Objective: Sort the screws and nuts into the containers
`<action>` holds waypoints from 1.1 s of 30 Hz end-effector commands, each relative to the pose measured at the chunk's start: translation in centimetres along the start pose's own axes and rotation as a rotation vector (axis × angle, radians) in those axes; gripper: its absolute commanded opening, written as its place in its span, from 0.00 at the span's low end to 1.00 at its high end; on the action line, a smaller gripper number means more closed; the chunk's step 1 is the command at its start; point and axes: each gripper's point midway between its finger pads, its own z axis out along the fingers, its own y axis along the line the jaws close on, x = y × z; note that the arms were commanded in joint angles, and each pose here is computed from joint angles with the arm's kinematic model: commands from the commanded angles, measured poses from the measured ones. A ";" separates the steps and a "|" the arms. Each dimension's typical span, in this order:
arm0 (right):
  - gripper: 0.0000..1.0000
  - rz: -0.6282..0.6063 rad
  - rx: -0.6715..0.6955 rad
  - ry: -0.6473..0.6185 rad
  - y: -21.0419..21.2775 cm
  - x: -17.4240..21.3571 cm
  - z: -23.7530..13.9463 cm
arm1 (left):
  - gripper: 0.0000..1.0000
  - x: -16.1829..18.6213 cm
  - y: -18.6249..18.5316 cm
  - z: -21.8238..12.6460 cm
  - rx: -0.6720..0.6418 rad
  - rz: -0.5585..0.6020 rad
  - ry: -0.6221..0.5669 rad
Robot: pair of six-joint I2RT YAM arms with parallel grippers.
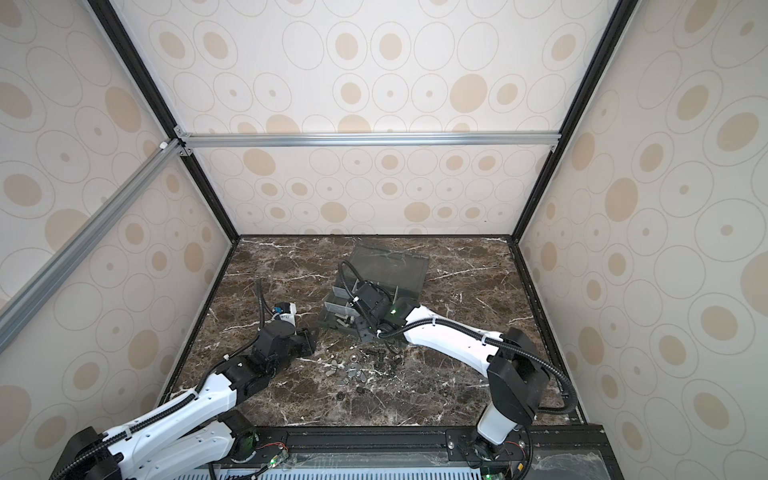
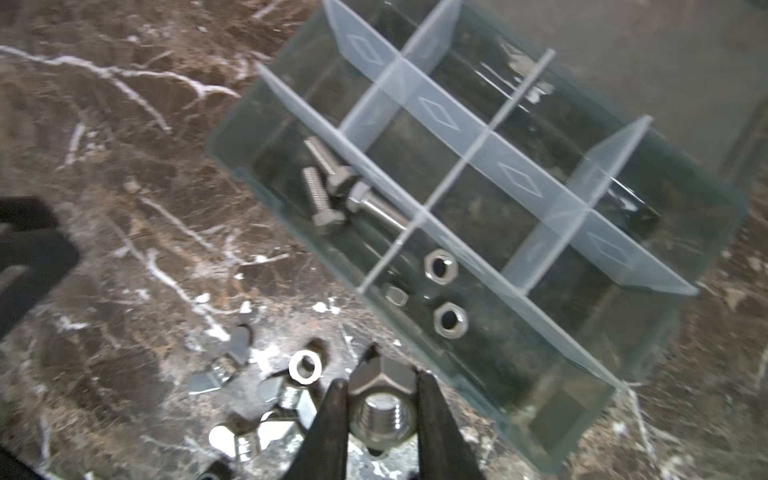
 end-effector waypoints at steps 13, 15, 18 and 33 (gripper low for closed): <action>0.29 0.167 0.110 0.027 -6.0 2.8 0.9 | 0.44 -0.7 -0.9 0.0 0.038 -0.021 -0.015; 0.29 0.173 0.113 0.032 -6.2 2.9 1.1 | 0.44 -0.7 -0.9 0.0 0.041 -0.020 -0.015; 0.33 0.178 0.114 0.038 -6.2 2.9 1.3 | 0.44 -0.7 -0.8 0.0 0.039 -0.022 -0.013; 0.52 0.193 0.120 0.040 -6.4 3.0 0.9 | 0.44 -0.5 -1.0 0.3 0.046 -0.021 -0.007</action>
